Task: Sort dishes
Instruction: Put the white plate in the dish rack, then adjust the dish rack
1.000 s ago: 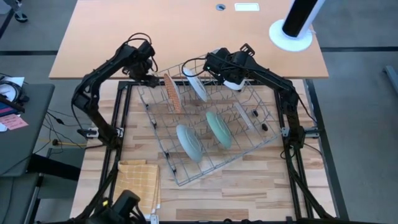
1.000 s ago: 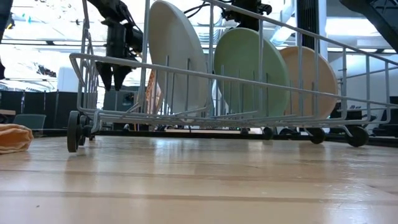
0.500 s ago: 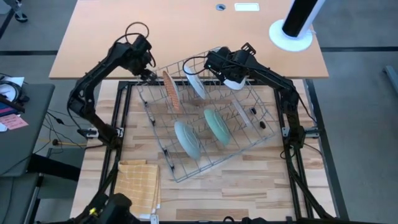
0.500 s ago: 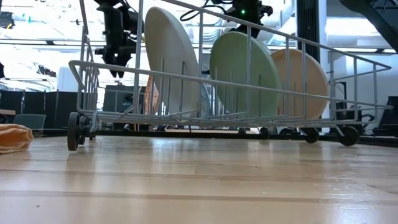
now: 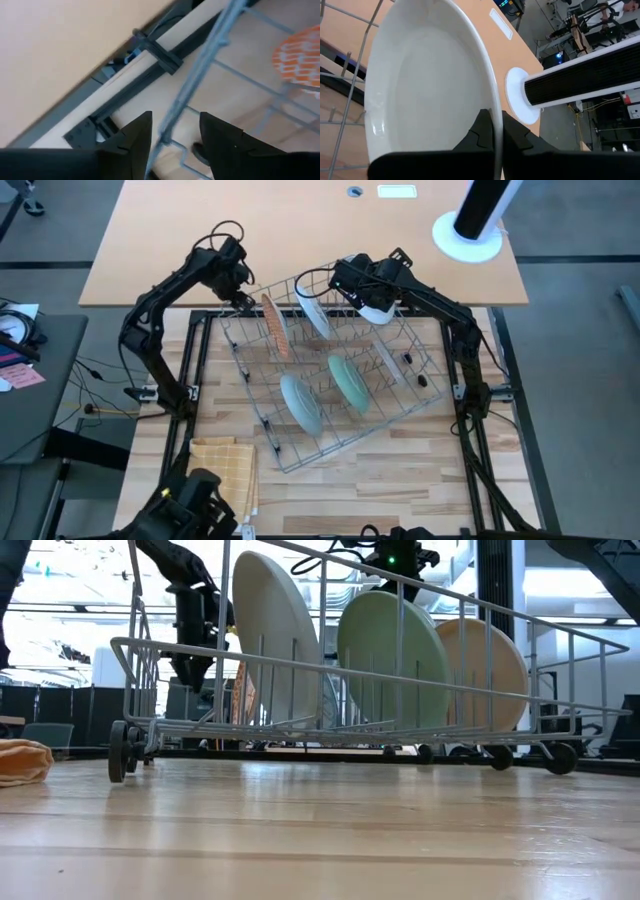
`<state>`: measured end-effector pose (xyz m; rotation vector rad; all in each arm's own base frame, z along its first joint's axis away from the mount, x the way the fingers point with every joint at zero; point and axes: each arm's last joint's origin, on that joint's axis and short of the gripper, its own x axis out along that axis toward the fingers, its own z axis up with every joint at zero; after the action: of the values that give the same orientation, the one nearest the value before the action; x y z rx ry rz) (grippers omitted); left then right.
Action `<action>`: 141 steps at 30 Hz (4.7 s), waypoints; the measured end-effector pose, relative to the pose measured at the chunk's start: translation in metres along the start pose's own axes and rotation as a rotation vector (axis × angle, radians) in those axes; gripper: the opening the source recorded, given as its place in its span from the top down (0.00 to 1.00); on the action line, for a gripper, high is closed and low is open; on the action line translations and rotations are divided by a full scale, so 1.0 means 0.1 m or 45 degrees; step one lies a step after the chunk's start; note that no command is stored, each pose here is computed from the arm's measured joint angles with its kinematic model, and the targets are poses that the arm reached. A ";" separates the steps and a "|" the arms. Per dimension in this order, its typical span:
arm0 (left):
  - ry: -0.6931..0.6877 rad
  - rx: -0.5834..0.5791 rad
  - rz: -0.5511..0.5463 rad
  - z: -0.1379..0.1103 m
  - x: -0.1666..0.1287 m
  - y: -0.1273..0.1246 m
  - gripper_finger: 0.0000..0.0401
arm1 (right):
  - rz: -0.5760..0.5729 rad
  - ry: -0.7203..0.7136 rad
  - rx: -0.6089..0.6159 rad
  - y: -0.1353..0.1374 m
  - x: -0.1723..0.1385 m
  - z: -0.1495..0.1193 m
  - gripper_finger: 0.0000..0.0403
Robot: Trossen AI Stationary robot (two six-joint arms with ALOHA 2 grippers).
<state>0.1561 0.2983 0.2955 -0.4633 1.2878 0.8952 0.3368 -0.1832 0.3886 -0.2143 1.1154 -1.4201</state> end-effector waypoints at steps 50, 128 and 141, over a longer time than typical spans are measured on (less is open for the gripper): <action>0.371 0.040 -0.211 -0.49 -0.51 -0.52 0.99 | 0.010 -0.105 0.030 0.08 0.00 0.13 0.98; -0.147 0.110 -0.002 -0.20 -0.60 -0.38 0.99 | 0.887 -0.360 0.296 -1.31 -0.97 -0.43 0.44; 0.042 0.127 -0.050 -0.08 -0.22 -0.45 0.98 | 1.100 -0.609 0.630 -1.82 -1.46 -0.75 0.44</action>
<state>0.1864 0.2587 0.3061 -0.4252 1.3425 0.7894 0.1953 -0.0641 0.5495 0.2555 0.3424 -0.7535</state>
